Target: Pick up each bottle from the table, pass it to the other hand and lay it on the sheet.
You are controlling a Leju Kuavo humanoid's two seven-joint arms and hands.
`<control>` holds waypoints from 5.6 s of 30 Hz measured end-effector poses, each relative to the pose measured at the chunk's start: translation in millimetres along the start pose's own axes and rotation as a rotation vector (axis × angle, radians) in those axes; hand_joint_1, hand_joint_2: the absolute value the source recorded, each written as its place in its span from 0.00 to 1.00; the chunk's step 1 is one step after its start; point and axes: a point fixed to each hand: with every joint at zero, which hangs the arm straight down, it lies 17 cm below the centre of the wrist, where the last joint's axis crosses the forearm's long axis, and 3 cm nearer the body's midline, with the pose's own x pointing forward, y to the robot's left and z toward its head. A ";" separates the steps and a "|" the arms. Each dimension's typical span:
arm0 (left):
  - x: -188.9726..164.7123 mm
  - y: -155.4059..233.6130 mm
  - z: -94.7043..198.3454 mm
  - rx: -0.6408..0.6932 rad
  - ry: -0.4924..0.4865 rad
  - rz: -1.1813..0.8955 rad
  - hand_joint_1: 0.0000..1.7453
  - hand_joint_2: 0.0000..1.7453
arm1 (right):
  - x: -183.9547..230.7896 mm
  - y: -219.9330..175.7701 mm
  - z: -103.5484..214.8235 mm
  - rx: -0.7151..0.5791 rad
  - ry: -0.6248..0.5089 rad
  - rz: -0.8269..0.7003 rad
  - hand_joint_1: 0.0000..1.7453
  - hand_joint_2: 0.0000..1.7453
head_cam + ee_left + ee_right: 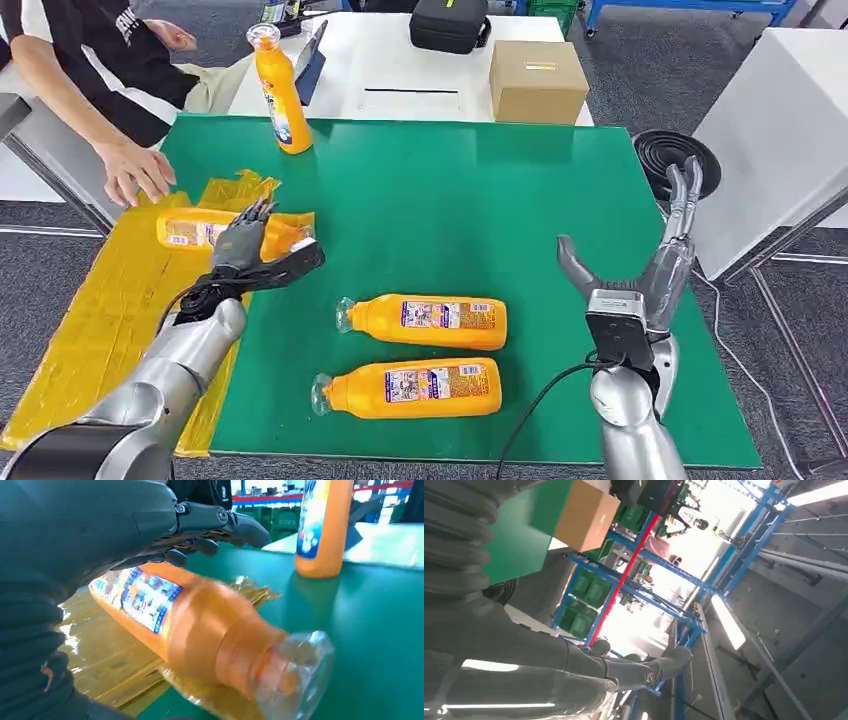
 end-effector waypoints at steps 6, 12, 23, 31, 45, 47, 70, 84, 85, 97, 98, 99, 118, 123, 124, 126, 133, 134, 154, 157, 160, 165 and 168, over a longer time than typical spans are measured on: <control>15.7 56.6 -7.8 0.180 -0.019 0.099 0.00 1.00 | -2.8 1.2 2.2 0.010 0.009 0.011 0.00 1.00; 34.3 139.5 -7.6 0.386 -0.057 0.182 0.00 1.00 | -7.3 2.2 9.9 0.021 0.024 0.025 0.00 1.00; 74.2 209.4 20.0 0.567 -0.161 0.283 0.00 1.00 | -44.9 24.5 24.0 0.236 0.102 0.340 0.00 1.00; 100.6 165.9 32.1 0.462 -0.209 0.359 0.00 1.00 | -140.8 71.7 64.2 0.756 0.177 0.681 0.00 1.00; 112.9 130.4 38.3 0.375 -0.222 0.449 0.00 1.00 | -186.7 96.2 94.1 1.055 0.072 0.680 0.00 1.00; 112.7 127.8 38.3 0.369 -0.221 0.450 0.00 1.00 | -188.6 100.2 96.4 1.073 0.065 0.672 0.00 1.00; 99.6 82.1 37.4 0.285 -0.160 0.470 0.00 1.00 | -92.3 139.7 37.2 0.790 -0.023 0.332 0.00 1.00; 94.9 73.3 34.1 0.263 -0.139 0.493 0.00 1.00 | -104.2 185.1 88.0 1.010 0.062 0.254 0.00 1.00; 94.2 72.8 33.6 0.263 -0.137 0.494 0.00 1.00 | -106.6 188.5 90.5 1.030 0.064 0.257 0.00 1.00; 83.8 60.5 30.0 0.243 -0.103 0.503 0.00 1.00 | -114.7 215.8 115.3 1.167 0.040 0.298 0.00 1.00; 83.0 59.8 29.6 0.242 -0.100 0.506 0.00 1.00 | -115.4 216.5 117.4 1.172 0.040 0.300 0.00 1.00; 82.8 58.8 29.4 0.240 -0.098 0.506 0.00 1.00 | -116.1 217.1 119.5 1.178 0.040 0.302 0.00 1.00; 66.2 46.5 27.3 0.226 -0.041 0.560 0.00 1.00 | -92.8 225.0 129.2 1.079 -0.042 0.583 0.00 1.00; 67.1 43.6 27.7 0.211 -0.045 0.572 0.00 1.00 | -84.6 222.1 142.1 1.062 -0.053 0.630 0.00 1.00; 67.0 43.5 27.7 0.211 -0.044 0.576 0.00 1.00 | -83.0 222.1 143.8 1.062 -0.055 0.629 0.00 1.00; 67.2 43.5 27.7 0.210 -0.045 0.576 0.00 1.00 | -80.9 221.8 146.1 1.062 -0.059 0.628 0.00 1.00; 67.6 42.6 27.5 0.205 -0.045 0.587 0.00 1.00 | -81.8 220.4 152.8 1.070 -0.055 0.650 0.00 1.00; 67.4 42.7 27.5 0.205 -0.044 0.589 0.00 1.00 | -83.0 220.0 154.2 1.074 -0.053 0.658 0.00 1.00; 67.3 41.5 27.6 0.202 -0.034 0.610 0.00 1.00 | -118.8 214.4 182.5 1.166 0.050 0.713 0.00 1.00; 68.0 40.5 27.7 0.200 -0.033 0.614 0.00 1.00 | -124.8 212.5 186.1 1.178 0.072 0.714 0.00 1.00; 69.2 40.0 27.9 0.200 -0.032 0.617 0.00 1.00 | -131.4 210.7 190.1 1.188 0.099 0.710 0.00 1.00; 71.9 38.4 28.3 0.198 -0.031 0.622 0.00 1.00 | -140.8 208.6 192.7 1.200 0.136 0.706 0.00 1.00; 74.4 35.8 28.8 0.192 -0.032 0.625 0.00 1.00 | -146.6 207.1 193.4 1.205 0.153 0.707 0.00 1.00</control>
